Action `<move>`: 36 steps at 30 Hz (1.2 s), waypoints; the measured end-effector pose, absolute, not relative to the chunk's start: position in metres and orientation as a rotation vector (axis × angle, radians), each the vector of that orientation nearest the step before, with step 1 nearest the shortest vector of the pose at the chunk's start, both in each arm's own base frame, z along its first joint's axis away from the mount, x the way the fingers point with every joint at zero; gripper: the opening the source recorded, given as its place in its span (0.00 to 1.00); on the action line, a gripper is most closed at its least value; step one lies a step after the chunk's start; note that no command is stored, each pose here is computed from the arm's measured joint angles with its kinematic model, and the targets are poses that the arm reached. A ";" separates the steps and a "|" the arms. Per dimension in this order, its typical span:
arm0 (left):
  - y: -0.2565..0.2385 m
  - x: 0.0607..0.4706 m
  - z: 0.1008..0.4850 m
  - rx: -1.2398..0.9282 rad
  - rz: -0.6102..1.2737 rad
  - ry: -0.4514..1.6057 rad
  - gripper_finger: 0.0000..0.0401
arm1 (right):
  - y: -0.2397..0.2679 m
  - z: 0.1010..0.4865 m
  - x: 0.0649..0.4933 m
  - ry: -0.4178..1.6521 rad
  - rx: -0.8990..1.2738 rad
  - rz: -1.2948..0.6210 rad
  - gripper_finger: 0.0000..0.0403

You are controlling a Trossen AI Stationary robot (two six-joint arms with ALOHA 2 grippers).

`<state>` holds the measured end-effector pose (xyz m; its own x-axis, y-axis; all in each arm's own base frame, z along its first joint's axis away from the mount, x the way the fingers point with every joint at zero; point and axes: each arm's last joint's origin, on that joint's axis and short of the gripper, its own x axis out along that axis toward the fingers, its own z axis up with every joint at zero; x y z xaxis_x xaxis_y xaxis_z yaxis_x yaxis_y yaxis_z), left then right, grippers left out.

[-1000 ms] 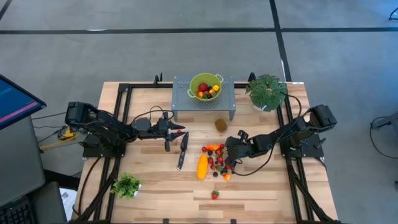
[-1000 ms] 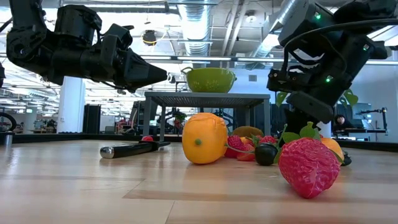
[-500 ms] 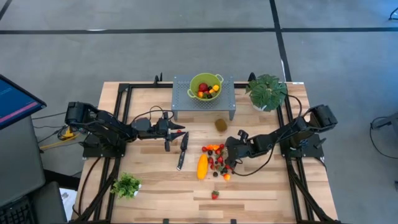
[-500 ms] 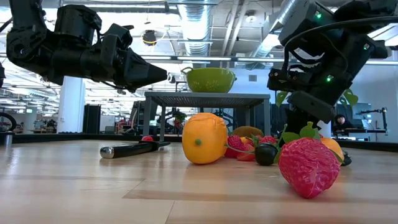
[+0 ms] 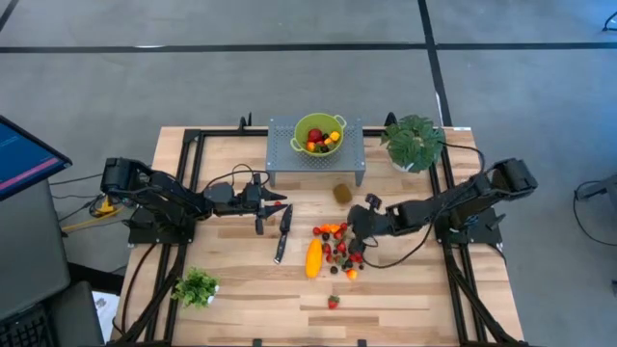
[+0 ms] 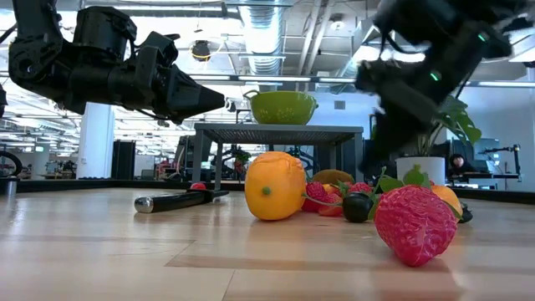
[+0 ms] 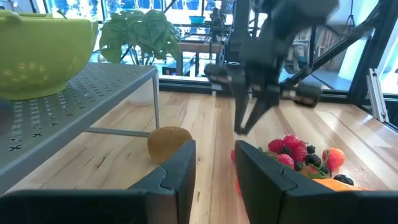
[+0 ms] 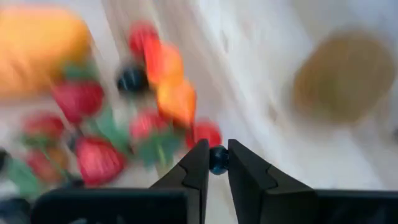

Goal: Pick & Place Fruit
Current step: Put the blueberry into the green strainer bowl on the shelf

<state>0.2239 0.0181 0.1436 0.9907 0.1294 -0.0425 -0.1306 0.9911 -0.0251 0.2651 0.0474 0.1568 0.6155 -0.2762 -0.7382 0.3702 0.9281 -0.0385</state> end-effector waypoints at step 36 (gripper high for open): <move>0.018 0.224 0.144 -0.028 0.130 0.033 0.26 | -0.114 0.272 0.318 0.370 -0.008 -0.666 0.14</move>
